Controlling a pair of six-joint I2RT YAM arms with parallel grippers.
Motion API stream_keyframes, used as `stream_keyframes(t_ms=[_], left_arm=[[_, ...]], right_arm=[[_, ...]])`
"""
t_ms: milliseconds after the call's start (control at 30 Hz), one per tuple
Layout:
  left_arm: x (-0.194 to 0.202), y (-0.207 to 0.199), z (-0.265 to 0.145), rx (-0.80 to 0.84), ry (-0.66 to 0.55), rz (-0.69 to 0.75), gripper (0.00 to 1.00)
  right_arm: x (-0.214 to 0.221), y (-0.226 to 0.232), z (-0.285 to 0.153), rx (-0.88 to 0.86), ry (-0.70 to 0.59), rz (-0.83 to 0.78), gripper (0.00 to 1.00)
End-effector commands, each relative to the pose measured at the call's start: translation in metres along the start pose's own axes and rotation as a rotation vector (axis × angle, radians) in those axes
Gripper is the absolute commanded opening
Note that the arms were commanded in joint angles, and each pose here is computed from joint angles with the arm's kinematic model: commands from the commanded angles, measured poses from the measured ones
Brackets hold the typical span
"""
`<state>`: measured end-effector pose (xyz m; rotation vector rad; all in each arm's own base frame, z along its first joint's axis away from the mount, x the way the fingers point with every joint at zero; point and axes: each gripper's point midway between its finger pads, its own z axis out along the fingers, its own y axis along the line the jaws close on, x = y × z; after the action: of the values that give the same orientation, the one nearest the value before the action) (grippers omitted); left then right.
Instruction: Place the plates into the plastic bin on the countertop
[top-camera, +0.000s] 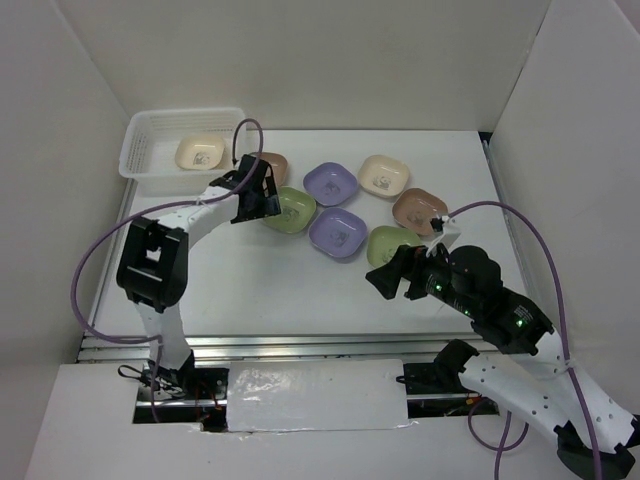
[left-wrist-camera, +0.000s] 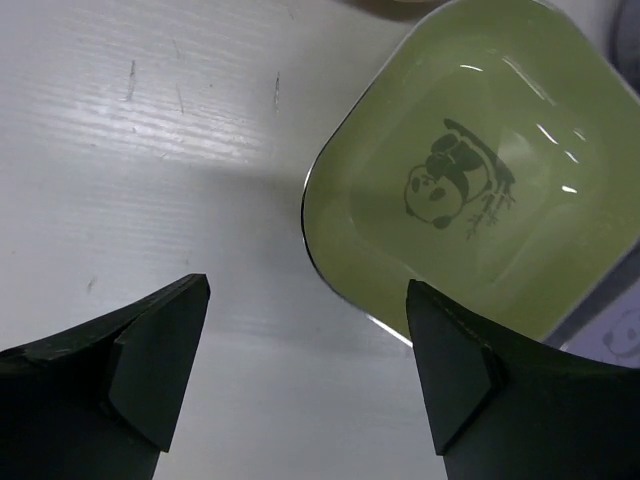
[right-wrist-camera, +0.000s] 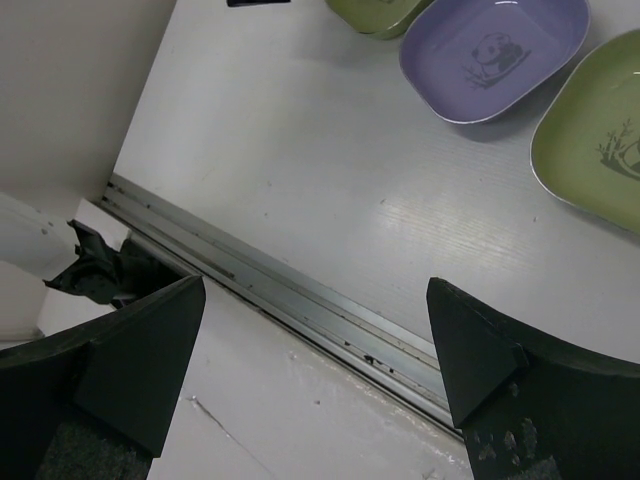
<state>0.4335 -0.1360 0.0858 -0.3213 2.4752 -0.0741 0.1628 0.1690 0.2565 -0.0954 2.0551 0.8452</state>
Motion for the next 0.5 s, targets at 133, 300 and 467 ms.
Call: stream_keyframes(t_ms=[133,300,467], left_arm=[[0.001,-0.004,0.054,0.000,-0.021,-0.053,0.84],[0.012,0.009,0.051,-0.044,-0.016,-0.088,0.14],[0.039,0.041,-0.001,-0.183,-0.058,-0.086,0.00]], right_arm=[[-0.007,0.010,-0.010,-0.032,-0.028,0.020,1.00],[-0.007,0.010,-0.012,-0.033,-0.024,0.020,1.00],[-0.008,0.013,-0.009,-0.039,-0.025,0.019,1.00]])
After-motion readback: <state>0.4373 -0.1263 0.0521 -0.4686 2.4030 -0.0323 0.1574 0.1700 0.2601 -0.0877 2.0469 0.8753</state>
